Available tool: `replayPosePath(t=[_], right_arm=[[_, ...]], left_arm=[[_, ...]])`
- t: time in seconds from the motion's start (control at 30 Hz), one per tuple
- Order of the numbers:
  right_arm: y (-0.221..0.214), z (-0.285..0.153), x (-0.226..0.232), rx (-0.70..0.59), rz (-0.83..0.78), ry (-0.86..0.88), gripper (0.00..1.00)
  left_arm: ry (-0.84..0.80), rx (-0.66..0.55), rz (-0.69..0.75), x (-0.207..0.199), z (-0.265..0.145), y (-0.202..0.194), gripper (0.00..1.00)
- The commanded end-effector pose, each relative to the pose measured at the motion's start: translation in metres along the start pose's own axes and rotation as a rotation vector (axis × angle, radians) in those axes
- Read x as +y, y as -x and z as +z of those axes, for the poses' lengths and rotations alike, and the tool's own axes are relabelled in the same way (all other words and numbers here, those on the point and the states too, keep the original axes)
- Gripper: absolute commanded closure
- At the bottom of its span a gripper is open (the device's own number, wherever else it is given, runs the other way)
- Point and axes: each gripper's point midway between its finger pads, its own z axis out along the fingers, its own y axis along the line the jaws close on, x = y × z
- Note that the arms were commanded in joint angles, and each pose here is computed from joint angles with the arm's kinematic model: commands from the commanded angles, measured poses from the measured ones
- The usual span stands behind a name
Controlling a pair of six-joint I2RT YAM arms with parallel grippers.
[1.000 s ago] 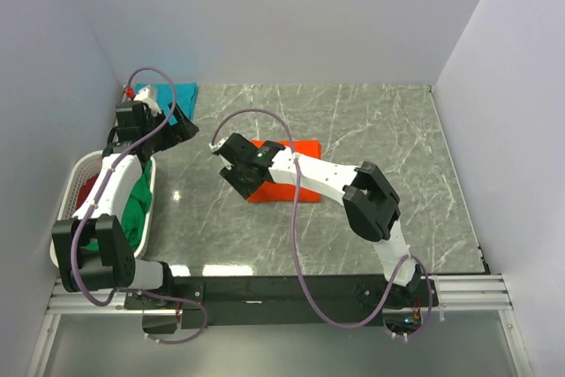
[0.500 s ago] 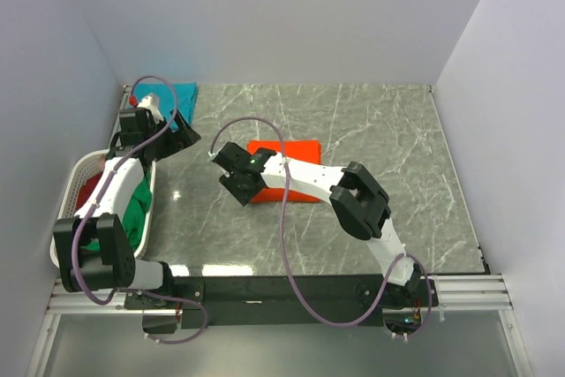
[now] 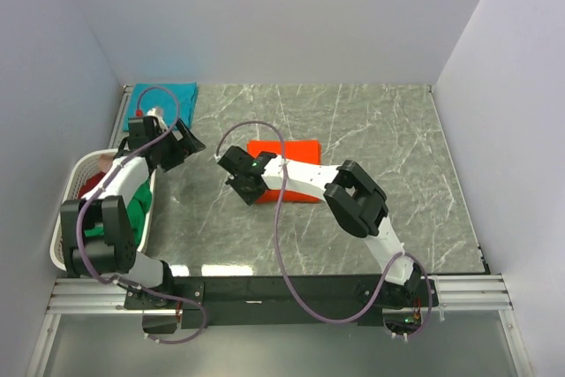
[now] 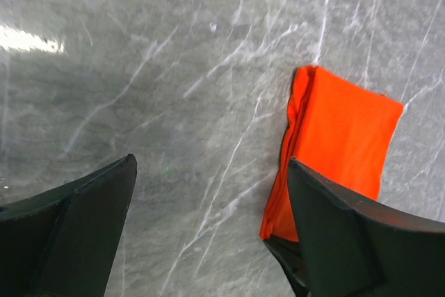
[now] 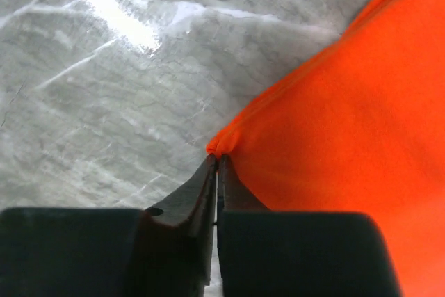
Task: Fold and stack the t-shirts
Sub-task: Fold the tshirt
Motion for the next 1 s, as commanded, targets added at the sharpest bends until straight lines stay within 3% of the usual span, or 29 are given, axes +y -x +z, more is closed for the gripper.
replayPosePath(t=[0.0, 0.37, 0.67, 0.97], right_arm=[[-0.025, 0.006, -0.007, 0.078, 0.029, 0.027, 1.0], [0.019, -0.05, -0.023, -0.139, 0.092, 0.197, 1.0], [0.033, -0.073, -0.03, -0.198, 0.156, 0.244, 1.0], [0.038, -0.079, -0.028, -0.206, 0.165, 0.255, 1.0]], left_arm=[[-0.043, 0.031, -0.056, -0.006, 0.012, -0.009, 0.06], [-0.149, 0.187, -0.194, -0.039, 0.031, -0.068, 0.02], [-0.239, 0.314, -0.395, -0.059, 0.051, -0.112, 0.01], [-0.275, 0.378, -0.476, -0.092, 0.065, -0.142, 0.01]])
